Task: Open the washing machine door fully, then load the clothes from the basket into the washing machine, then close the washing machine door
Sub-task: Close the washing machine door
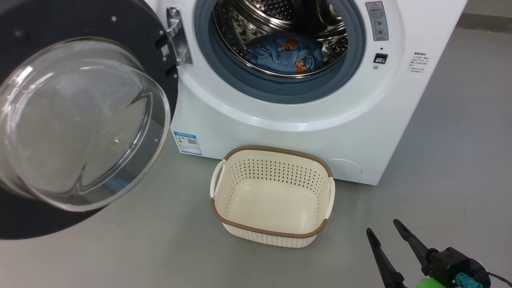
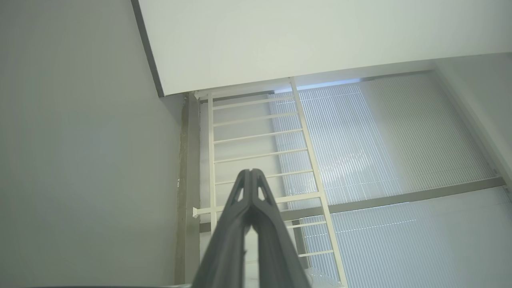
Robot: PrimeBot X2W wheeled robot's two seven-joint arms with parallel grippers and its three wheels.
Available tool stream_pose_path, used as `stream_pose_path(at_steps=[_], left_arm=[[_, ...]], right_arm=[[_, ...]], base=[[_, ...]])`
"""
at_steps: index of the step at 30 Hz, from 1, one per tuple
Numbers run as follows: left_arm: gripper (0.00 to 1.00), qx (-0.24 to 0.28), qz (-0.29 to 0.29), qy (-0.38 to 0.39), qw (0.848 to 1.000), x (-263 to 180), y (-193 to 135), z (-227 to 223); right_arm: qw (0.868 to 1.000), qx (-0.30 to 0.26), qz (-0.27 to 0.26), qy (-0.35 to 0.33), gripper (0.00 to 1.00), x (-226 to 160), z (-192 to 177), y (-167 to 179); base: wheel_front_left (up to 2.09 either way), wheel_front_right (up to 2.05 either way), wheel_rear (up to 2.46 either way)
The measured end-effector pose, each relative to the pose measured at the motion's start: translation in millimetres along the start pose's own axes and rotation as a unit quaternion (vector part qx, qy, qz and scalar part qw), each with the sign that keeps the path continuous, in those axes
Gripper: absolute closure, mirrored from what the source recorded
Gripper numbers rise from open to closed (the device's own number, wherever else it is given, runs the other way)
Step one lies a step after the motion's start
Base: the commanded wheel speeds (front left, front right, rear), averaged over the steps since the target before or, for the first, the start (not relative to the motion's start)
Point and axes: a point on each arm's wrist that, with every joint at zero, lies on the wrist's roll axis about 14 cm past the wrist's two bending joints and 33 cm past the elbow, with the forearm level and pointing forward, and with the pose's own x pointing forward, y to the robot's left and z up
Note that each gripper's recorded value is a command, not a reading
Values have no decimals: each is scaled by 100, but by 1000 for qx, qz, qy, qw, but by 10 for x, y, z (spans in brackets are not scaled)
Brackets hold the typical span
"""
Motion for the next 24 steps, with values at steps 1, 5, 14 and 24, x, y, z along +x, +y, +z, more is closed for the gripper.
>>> stream_pose_path(at_steps=[1,5,14,24], left_arm=[[100,1,2,3,1000,11,10,-33],[100,7,9,23,1000,55,64,-210],[100,19,33,60,997,139,241,-579],[100,39,61,97,993,188,461,-910]], right_arm=[[1000,-1,-1,1,0,-8,-7,-12],[1000,-5,-4,1,0,-10,1,-60],[1000,-16,-24,9,0,-90,-40,-254],[999,-16,-38,21,0,-131,-120,-384]], base=[[0,0,0],[0,0,0],[0,0,0],[0,0,0]])
